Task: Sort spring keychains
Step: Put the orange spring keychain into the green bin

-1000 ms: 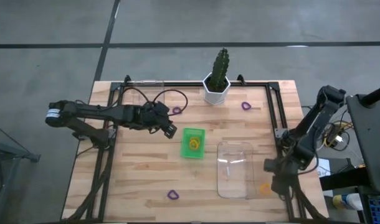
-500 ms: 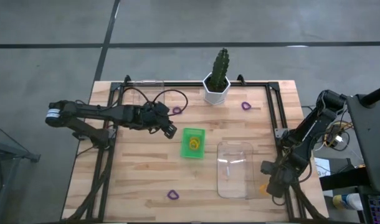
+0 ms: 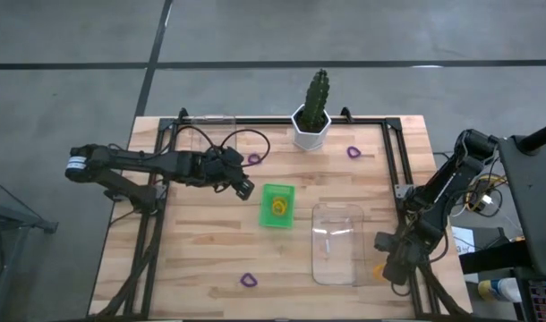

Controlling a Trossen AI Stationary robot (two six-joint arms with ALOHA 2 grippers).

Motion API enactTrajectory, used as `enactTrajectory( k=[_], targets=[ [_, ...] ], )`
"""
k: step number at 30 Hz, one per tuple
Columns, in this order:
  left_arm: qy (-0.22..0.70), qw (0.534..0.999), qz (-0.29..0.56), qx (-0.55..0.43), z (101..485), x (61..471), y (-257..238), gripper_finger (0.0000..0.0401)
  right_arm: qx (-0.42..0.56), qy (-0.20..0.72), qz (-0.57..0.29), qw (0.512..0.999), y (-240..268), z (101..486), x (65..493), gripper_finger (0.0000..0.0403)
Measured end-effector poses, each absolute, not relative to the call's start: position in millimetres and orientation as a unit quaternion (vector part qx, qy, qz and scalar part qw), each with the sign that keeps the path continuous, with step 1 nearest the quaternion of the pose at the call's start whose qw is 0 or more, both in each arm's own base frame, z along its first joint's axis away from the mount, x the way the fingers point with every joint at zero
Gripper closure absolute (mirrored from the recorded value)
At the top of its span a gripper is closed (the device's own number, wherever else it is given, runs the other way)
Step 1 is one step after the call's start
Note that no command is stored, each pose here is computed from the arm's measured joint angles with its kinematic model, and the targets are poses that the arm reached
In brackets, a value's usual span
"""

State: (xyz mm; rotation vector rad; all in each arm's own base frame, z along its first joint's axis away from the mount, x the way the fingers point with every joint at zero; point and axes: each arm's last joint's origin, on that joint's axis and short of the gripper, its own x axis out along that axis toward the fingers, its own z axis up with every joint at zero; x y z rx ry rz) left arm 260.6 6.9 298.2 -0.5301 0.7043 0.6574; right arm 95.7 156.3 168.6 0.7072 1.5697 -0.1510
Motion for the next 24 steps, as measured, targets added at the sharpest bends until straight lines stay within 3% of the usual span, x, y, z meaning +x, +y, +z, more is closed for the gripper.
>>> enactTrajectory(
  k=[24],
  targets=[
    [0.333, 0.853, 0.312, -0.252, 298.4, 260.9, 6.9, 0.0284, 0.325, 0.677, -0.068, 0.657, 158.0, 169.2, 97.8, 0.0344]
  ],
)
